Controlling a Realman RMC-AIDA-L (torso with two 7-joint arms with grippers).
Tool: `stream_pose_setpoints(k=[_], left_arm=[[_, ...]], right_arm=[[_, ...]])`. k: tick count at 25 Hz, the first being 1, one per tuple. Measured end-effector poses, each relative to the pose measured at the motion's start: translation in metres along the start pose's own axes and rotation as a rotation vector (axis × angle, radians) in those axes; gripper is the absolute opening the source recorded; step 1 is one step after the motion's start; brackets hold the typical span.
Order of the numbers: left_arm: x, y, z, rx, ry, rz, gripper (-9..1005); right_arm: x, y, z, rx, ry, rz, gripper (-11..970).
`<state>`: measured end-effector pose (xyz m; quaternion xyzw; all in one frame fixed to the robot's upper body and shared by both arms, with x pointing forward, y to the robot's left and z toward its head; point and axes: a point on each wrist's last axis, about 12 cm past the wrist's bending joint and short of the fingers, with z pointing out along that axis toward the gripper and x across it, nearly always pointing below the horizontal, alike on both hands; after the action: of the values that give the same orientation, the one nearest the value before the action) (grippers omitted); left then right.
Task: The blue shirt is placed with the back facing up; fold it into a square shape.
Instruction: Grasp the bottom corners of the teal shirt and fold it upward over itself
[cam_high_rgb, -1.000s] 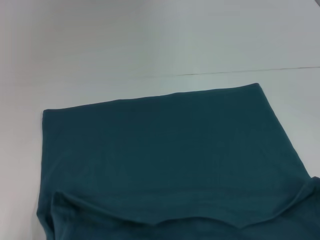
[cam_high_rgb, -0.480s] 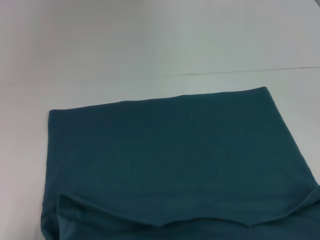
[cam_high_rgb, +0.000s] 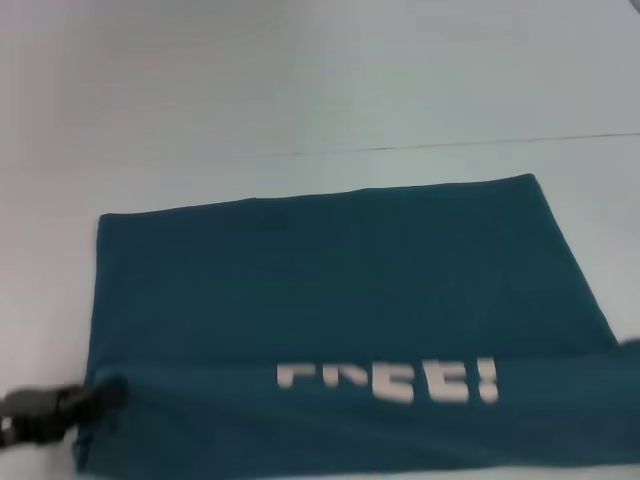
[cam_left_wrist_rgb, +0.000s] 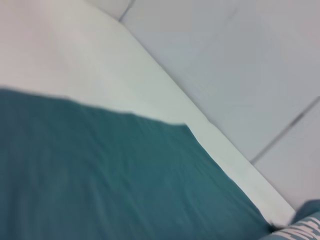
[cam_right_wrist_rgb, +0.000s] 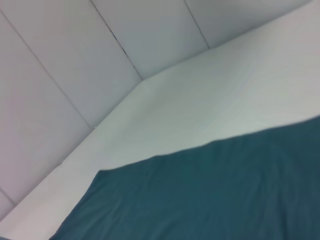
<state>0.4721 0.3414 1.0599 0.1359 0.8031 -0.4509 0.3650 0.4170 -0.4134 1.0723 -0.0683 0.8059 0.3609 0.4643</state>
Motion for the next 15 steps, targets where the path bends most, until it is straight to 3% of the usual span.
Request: stream_pose_setpoints(k=[4, 9, 15], left_arm=[[-0.032, 0.010, 0.020, -0.044, -0.034, 0.028, 32], [-0.066, 0.027, 0.049, -0.185, -0.096, 0.065, 32], [-0.091, 0.037, 0.086, -0.318, -0.195, 0.097, 32]], right_arm=[[-0.024, -0.015, 0.030, 0.029, -0.018, -0.020, 32], [-0.050, -0.028, 0.069, 0.075, -0.027, -0.062, 32], [-0.069, -0.036, 0.121, 0.173, -0.026, -0.131, 33]])
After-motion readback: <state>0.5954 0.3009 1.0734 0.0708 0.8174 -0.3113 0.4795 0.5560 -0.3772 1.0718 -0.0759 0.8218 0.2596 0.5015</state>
